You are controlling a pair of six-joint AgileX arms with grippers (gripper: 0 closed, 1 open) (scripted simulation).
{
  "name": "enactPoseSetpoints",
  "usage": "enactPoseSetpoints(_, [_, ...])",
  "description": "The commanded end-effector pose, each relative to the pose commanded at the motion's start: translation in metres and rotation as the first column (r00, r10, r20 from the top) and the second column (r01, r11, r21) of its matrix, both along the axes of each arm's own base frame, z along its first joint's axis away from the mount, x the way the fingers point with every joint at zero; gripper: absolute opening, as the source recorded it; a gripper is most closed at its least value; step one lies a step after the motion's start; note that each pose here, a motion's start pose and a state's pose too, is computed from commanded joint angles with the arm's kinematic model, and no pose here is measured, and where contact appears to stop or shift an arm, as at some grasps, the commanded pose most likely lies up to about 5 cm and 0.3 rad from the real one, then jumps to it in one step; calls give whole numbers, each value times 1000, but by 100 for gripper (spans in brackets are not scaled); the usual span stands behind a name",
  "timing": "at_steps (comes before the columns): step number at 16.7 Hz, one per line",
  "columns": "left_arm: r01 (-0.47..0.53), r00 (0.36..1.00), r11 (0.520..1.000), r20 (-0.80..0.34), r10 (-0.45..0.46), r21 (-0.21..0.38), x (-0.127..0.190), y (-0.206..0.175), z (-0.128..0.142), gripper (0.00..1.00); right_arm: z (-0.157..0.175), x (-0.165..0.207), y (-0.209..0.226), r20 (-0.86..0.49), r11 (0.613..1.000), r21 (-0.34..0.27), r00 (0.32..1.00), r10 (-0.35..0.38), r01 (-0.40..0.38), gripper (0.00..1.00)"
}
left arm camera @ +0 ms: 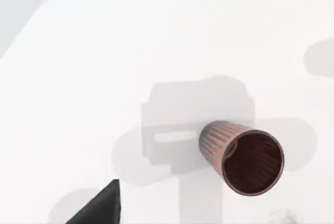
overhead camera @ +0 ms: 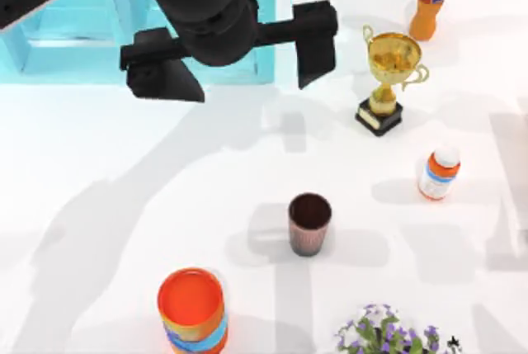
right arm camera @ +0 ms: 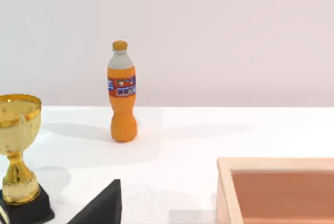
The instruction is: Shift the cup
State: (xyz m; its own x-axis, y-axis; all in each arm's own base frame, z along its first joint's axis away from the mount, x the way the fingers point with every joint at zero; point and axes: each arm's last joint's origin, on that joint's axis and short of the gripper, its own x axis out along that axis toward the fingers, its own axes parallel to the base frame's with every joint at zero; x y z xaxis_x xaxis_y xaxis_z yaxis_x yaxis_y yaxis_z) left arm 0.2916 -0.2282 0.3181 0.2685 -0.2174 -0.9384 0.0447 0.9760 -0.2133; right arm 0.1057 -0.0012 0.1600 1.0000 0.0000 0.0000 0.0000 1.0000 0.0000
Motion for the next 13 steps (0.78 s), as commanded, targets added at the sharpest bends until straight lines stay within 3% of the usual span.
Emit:
enactPoseSetpoints(4, [16,985,993,-174,5,119,11,-72,-38,100,0,0,0,0,1000,0,1000,0,0,100])
enactPoseSetpoints(7, [29,969,982,-245,18,188,7,-104,-61,100,0,0,0,0,1000,0,1000,0,0,100])
enactPoseSetpoints(13, [35,963,975,-270,25,217,3,-115,-70,100,0,0,0,0,1000,0,1000,0,0,100])
